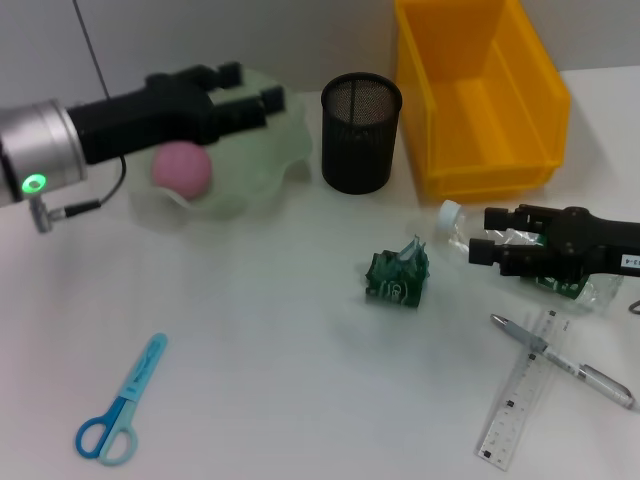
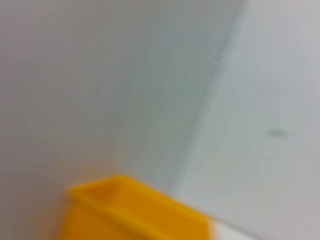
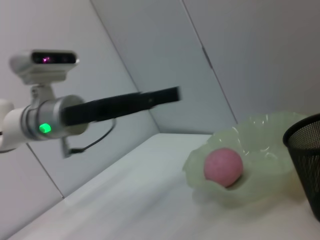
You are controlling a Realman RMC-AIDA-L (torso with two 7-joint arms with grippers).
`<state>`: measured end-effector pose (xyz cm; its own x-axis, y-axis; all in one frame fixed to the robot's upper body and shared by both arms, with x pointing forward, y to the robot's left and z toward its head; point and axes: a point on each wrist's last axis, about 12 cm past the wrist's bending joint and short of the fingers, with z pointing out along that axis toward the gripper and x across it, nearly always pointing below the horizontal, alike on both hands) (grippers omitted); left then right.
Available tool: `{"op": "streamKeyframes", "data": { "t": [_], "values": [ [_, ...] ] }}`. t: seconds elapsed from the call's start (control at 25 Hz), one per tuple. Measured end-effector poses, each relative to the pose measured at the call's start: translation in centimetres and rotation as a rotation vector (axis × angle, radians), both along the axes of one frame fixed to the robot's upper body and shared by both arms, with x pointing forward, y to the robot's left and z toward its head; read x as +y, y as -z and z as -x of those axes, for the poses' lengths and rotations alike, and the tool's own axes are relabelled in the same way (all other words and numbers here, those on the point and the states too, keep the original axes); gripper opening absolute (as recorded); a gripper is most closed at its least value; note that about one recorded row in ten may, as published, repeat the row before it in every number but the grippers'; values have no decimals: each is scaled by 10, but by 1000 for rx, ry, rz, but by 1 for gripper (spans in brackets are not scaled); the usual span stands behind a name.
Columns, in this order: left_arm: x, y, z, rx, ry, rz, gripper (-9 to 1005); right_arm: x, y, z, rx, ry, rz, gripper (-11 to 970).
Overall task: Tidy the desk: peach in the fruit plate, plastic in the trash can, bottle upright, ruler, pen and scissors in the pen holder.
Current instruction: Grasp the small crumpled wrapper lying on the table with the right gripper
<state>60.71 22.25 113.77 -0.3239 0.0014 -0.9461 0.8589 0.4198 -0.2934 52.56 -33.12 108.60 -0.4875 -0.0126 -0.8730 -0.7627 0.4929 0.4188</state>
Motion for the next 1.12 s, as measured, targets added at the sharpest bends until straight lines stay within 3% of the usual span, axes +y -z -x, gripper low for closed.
{"op": "streamKeyframes", "data": {
  "t": [0.16,0.2,0.36,0.56,0.6,0.64,0.72,0.8,0.88,0.92,0.96,1.12],
  "values": [
    [5,5,18,38,114,9,813,-1,-2,-1,-7,3,-5,834],
    [9,13,29,67,151,-10,813,0,-3,-3,-10,-3,-3,834],
    [15,28,43,89,180,-50,811,3,-6,-7,-11,-24,8,834],
    [25,43,56,61,182,-100,810,16,-33,-28,20,-140,49,835],
    [26,43,57,55,179,-102,809,27,-54,-43,46,-223,121,835],
    [29,43,56,51,171,-104,809,27,-54,-43,46,-223,121,835],
    [32,43,56,48,158,-101,808,41,-75,-57,60,-301,225,835],
    [36,43,57,46,136,-93,808,68,-105,-79,76,-411,425,835],
    [38,43,57,44,127,-90,807,75,-112,-84,77,-437,479,835],
    [40,43,57,41,115,-87,807,93,-127,-96,64,-490,593,835],
    [40,43,57,41,115,-87,806,93,-127,-96,64,-490,593,835],
    [45,48,62,48,94,-91,805,130,-142,-110,12,-582,795,835]
  ]
}}
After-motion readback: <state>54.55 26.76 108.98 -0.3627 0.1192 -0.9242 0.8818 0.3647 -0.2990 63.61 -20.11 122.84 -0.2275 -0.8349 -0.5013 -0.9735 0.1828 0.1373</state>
